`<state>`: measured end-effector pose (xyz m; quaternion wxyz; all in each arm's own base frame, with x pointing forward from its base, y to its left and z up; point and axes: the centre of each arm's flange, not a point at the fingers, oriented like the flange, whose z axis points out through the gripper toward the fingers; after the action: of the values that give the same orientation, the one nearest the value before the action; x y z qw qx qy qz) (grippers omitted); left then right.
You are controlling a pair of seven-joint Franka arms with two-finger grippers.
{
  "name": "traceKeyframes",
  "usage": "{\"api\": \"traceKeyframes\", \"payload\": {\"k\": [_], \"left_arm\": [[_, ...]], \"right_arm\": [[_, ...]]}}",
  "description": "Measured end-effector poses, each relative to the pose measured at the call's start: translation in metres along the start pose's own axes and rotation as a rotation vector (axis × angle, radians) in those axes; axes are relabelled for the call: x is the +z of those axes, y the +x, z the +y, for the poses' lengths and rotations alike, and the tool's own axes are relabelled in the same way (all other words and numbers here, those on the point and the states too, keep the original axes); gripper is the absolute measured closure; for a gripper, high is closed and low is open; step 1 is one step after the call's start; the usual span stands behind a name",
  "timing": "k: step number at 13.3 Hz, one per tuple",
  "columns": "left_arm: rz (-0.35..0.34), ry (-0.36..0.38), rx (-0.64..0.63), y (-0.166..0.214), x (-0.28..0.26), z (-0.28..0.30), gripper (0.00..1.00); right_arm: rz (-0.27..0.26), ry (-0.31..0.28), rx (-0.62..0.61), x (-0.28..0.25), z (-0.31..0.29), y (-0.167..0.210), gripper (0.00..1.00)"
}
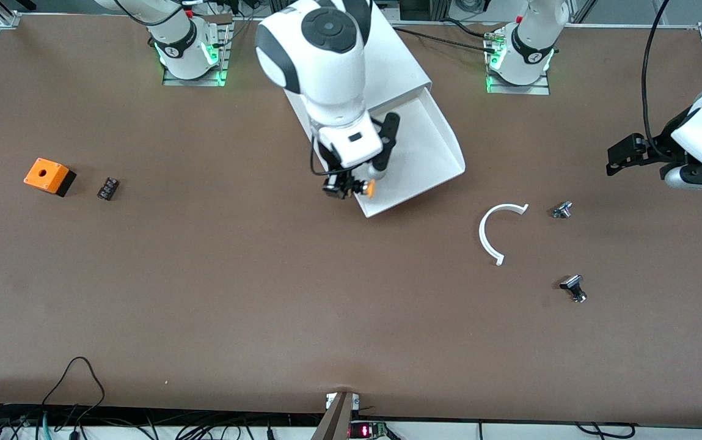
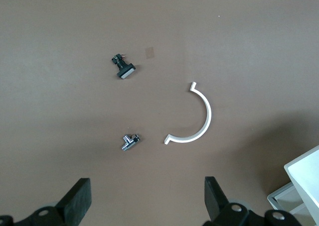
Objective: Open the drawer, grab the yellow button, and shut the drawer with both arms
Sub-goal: 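Lift the yellow button out of the drawer with the right gripper, then carry the yellow button toward the black terminal block with the right gripper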
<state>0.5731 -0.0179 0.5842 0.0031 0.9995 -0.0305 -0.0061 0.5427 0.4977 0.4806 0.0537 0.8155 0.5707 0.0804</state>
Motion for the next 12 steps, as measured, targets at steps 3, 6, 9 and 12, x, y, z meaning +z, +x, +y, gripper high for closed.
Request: {"api": "traceKeyframes", "payload": {"k": [3,6,9,12], "left_arm": [[0.0,0.0,0.0,0.0,0.0,0.0,0.0],[0.0,0.0,0.0,0.0,0.0,0.0,0.0],[-0.002,-0.001,-0.002,0.0,0.001,-0.001,0.0],[0.007,-0.007,-0.004,0.007,-0.001,-0.004,0.0]], "right_arm": [[-0.028,-0.005,0.206,0.019,0.028,-0.027,0.59],[-0.083,-0.011,0.376,0.057,0.073,-0.076,0.59],[-0.139,-0.002,0.567,0.094,0.118,-0.134,0.59],[-0.229,0.02,0.77,0.134,0.145,-0.193,0.59]]}}
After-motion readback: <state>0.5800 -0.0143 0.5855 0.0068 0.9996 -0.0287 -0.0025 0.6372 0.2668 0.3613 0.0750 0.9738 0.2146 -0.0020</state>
